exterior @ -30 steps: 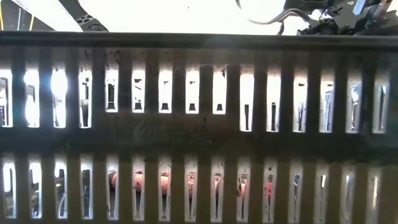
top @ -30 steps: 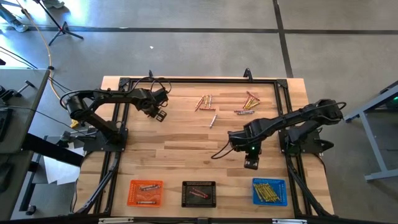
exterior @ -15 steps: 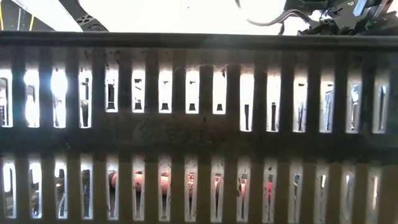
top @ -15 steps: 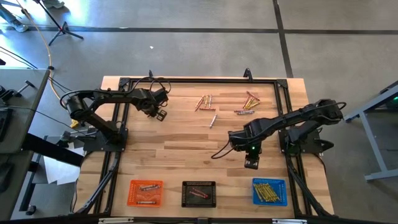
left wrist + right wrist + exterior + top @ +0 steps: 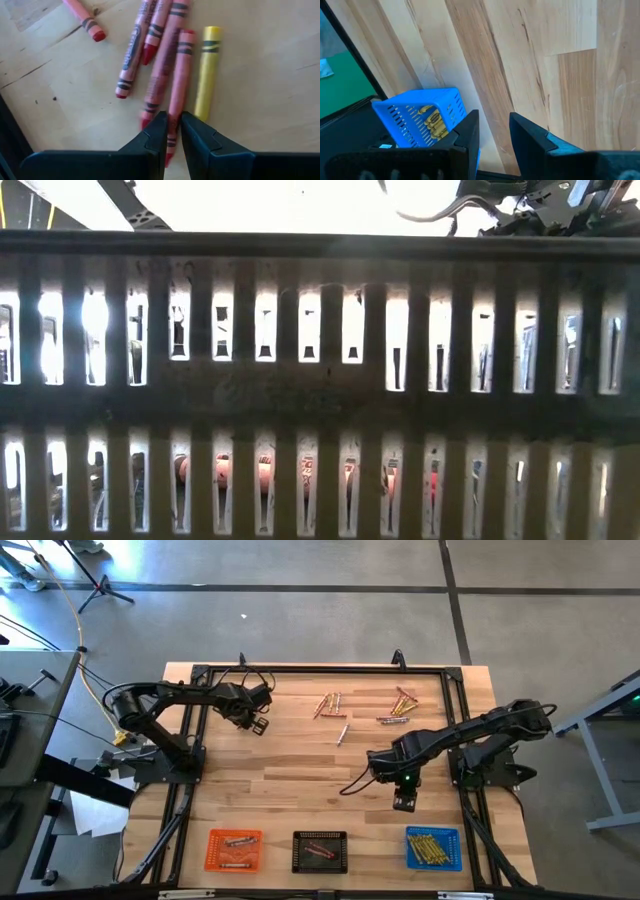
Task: Sort crayons
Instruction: Put the red crayon into the black bin
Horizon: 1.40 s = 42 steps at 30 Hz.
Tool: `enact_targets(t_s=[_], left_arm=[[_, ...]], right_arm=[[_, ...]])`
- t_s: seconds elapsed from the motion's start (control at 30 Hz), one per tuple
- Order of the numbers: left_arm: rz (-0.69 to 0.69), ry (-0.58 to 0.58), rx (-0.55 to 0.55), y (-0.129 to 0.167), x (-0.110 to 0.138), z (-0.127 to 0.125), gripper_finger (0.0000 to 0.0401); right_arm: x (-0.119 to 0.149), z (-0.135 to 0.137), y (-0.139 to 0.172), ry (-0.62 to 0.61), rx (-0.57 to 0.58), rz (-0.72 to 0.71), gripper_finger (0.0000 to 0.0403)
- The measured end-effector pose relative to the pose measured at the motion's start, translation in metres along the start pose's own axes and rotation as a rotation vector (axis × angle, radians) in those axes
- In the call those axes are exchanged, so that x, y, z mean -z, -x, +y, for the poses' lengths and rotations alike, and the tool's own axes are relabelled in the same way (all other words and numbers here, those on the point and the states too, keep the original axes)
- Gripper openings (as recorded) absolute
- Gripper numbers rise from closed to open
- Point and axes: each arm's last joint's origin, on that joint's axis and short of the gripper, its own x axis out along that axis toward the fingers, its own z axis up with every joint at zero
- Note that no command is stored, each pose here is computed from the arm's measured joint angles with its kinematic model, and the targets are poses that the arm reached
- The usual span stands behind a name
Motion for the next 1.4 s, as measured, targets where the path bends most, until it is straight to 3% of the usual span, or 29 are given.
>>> enact_targets(t_s=[0.33,0.6,0.73,1.0,1.23,1.4], left_arm=[[0.038,-0.01,0.007,-0.006,0.001,-0.003,0.0041],[0.037,0.018,-0.005,-0.006,0.001,-0.002,0.0004],[0.024,0.048,0.002,-0.003,0.001,-0.001,0.0003],[-0.05,0.124,0.066,0.018,0.002,0.006,0.0001],[-0.151,0.18,0.155,0.043,0.003,0.013,0.0001],[-0.307,0.182,0.37,0.07,0.0,0.007,0.0001]], right_arm=[[0.0,0.0,0.0,0.019,0.013,-0.006,0.0094],[-0.001,-0.001,0.0,0.028,0.044,-0.02,0.0094],[-0.002,-0.003,0.001,-0.046,0.087,-0.046,0.0094],[-0.004,-0.016,0.013,-0.181,0.053,-0.077,0.0094],[-0.006,-0.042,0.049,-0.251,-0.014,-0.287,0.0094],[-0.023,-0.061,0.081,-0.228,-0.017,-0.638,0.0094]])
